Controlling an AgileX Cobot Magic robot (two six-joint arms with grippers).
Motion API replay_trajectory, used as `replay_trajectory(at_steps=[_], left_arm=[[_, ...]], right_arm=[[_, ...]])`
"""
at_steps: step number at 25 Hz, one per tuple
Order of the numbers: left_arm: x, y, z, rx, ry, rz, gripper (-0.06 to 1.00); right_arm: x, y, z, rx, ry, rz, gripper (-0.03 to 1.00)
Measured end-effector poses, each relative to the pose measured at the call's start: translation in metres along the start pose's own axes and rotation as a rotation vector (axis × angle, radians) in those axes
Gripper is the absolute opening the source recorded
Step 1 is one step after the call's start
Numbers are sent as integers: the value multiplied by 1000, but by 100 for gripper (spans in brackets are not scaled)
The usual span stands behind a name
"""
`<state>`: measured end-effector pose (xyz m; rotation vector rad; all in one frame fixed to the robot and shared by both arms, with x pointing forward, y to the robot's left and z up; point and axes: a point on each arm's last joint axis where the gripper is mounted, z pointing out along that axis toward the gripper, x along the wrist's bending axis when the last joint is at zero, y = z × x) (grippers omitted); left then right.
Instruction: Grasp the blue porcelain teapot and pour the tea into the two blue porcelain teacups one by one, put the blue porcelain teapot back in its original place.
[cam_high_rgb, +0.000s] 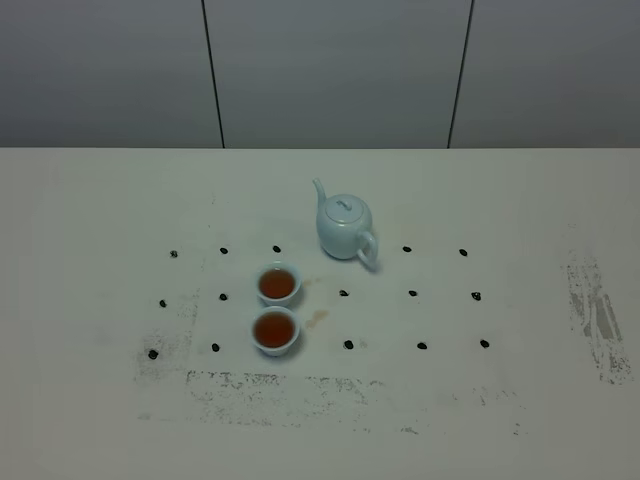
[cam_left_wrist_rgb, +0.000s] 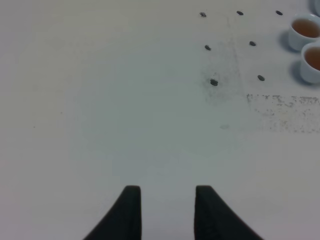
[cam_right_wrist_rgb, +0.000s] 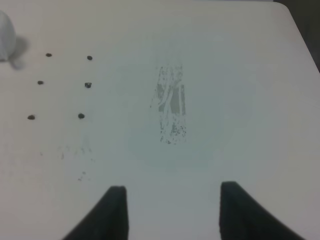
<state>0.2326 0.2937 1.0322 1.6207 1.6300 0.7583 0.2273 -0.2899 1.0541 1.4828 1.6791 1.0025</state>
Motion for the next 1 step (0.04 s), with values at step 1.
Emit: replay_trajectory(at_steps=[1], left_arm=[[0, 0, 0, 0, 0, 0, 29]], right_arm=[[0, 0, 0, 0, 0, 0, 40]])
